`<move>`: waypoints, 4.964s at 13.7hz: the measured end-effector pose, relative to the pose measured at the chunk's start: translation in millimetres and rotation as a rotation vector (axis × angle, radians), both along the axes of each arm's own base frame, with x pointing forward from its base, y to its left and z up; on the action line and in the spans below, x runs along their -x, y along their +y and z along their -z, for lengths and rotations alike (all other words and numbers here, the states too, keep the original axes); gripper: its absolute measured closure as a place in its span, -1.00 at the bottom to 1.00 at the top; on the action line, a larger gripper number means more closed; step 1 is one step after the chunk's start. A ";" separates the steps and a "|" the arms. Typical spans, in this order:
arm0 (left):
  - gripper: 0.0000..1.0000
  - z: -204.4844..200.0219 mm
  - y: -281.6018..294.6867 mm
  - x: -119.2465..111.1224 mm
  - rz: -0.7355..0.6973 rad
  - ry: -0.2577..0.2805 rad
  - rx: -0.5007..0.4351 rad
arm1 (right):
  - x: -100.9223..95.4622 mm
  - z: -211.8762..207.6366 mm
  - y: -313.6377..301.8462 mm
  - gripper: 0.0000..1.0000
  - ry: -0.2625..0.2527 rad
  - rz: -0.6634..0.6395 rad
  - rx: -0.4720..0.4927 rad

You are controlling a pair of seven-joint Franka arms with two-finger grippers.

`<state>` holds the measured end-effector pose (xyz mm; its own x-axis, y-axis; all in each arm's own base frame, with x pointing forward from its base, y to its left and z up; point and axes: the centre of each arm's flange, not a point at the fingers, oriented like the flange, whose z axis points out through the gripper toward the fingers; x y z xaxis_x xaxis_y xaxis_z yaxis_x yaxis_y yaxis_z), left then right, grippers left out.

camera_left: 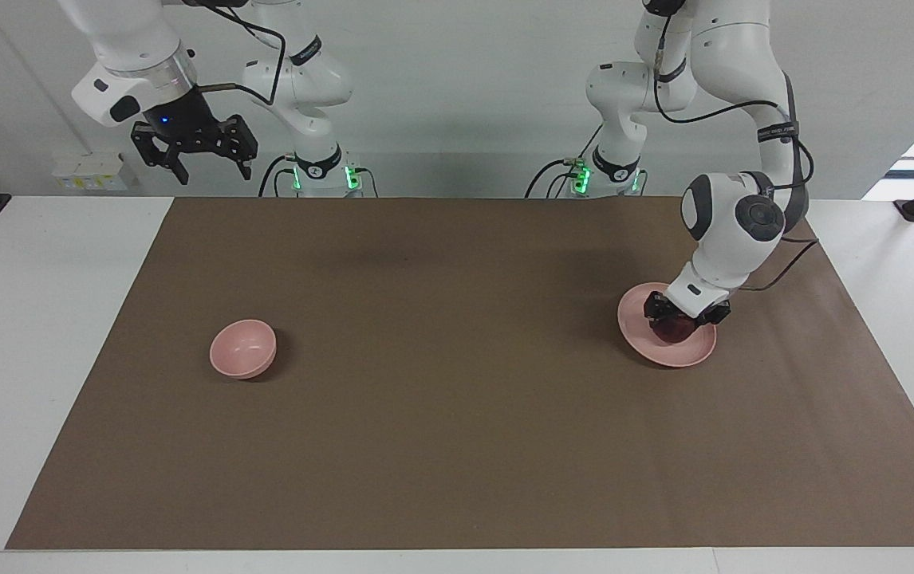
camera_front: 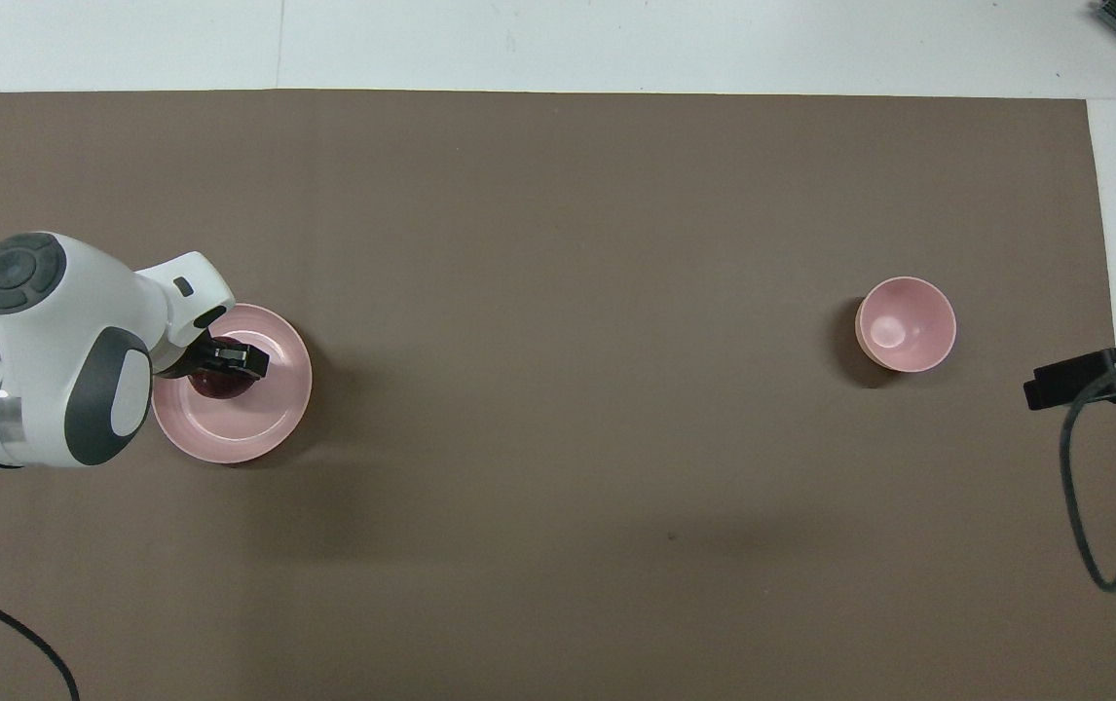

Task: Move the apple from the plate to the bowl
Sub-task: 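Reach the left gripper down to the red apple on the plate, then grasp and lift the apple with the left gripper while the right gripper advances, then carry the apple toward the right gripper with the left gripper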

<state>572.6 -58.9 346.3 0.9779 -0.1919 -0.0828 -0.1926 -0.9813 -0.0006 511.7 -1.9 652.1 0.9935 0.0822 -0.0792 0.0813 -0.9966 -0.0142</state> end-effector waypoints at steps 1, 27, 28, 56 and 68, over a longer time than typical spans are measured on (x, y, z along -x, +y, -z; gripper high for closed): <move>-0.62 -14.2 -2.6 -6.2 0.003 0.010 -0.001 | -0.3 -0.2 0.7 -1.00 -0.003 0.000 -0.006; -0.59 -161.4 -205.7 -11.0 -0.444 0.198 0.326 | 33.8 96.1 23.1 -1.00 -0.015 -0.064 -0.802; -0.59 -163.8 -211.6 -9.1 -0.515 0.249 0.371 | 35.7 96.5 24.6 -1.00 -0.014 -0.063 -0.810; -0.59 -189.0 -324.5 56.6 -0.965 1.308 0.701 | 61.9 74.3 77.8 -1.00 0.195 0.386 -1.186; -0.59 -182.7 -379.8 86.0 -0.980 1.391 0.714 | 58.9 76.2 103.7 -1.00 0.177 0.406 -1.176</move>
<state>486.6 -438.7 529.0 0.0519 -0.0224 -0.9984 0.8806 -0.4706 0.0563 452.8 101.8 575.9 0.9469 -0.1147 -0.3003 -0.3215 -0.3263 -0.8889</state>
